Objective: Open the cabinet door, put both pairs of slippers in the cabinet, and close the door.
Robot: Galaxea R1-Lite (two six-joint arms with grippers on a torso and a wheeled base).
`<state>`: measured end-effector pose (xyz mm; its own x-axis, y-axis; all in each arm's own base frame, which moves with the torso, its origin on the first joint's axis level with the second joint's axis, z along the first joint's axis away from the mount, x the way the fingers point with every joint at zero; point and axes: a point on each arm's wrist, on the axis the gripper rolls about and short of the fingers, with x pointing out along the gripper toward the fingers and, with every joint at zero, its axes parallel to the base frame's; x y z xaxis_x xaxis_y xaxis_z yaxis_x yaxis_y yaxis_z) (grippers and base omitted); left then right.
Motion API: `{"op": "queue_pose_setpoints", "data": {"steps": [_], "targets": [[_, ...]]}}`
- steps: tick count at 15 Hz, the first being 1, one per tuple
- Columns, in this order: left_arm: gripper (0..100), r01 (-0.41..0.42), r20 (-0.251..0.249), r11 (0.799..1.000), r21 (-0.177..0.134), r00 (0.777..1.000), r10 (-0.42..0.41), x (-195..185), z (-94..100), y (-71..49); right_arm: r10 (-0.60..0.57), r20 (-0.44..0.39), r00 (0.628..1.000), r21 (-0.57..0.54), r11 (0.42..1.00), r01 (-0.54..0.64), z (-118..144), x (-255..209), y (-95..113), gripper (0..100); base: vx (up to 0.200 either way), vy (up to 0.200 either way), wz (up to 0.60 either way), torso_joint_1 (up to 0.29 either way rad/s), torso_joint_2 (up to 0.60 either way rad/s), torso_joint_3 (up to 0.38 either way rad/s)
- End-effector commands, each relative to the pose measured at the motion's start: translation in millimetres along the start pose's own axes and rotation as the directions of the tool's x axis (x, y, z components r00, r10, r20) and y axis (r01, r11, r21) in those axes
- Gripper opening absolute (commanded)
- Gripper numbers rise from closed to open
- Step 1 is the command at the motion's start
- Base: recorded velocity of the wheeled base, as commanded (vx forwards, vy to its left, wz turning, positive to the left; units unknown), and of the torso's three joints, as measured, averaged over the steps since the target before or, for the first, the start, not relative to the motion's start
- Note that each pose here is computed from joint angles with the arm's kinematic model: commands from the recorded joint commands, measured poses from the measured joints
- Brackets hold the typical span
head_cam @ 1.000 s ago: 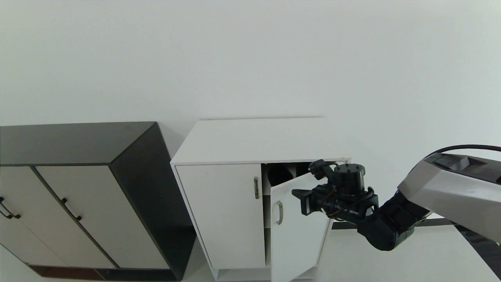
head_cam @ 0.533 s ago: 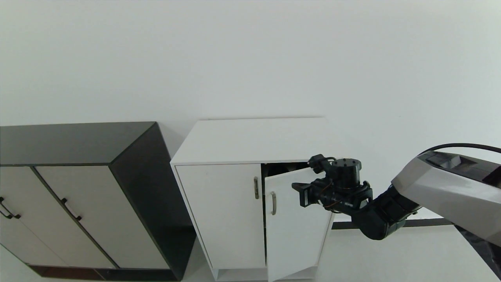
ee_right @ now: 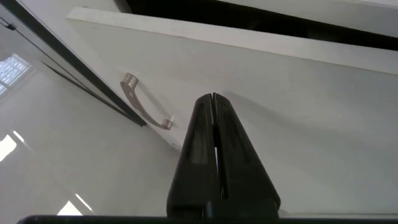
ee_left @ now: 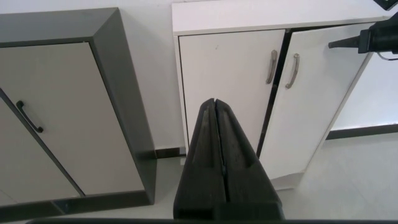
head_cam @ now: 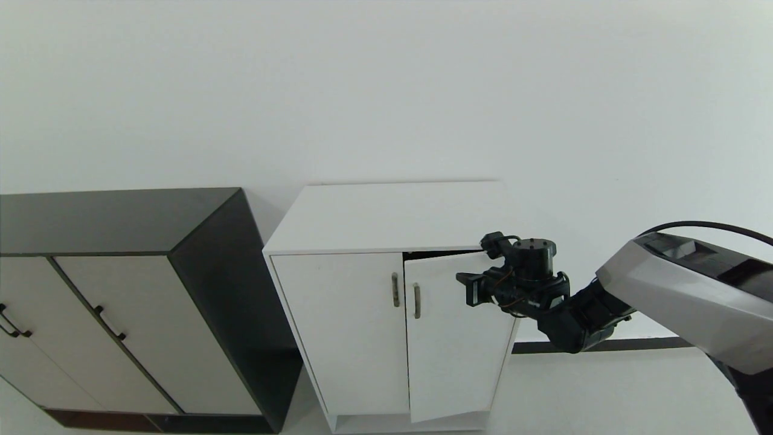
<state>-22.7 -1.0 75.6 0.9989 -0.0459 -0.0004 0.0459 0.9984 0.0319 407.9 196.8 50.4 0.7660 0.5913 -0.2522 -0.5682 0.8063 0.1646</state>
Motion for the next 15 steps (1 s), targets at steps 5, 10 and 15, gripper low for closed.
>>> {"op": "queue_pose_setpoints", "data": {"steps": [5,10,15], "targets": [[0,0.000,0.000,1.000,0.000,1.000,0.000,0.0,0.0,0.0,-0.005,-0.007,1.000,0.004,1.000,0.005,-5.8,5.2,-4.2,0,0.000,0.000,0.00,0.000,0.00,0.000],[0,0.000,0.000,1.000,0.000,1.000,0.000,0.0,0.0,0.0,-0.008,-0.008,1.000,0.007,1.000,0.008,-8.0,7.8,-6.4,0,0.000,0.000,0.00,0.000,0.00,0.000],[0,0.000,0.000,1.000,0.000,1.000,0.000,0.0,0.0,0.0,-0.018,-0.003,1.000,0.008,1.000,0.018,-10.0,12.2,-11.4,0,0.000,0.000,0.00,0.000,0.00,0.000]]}}
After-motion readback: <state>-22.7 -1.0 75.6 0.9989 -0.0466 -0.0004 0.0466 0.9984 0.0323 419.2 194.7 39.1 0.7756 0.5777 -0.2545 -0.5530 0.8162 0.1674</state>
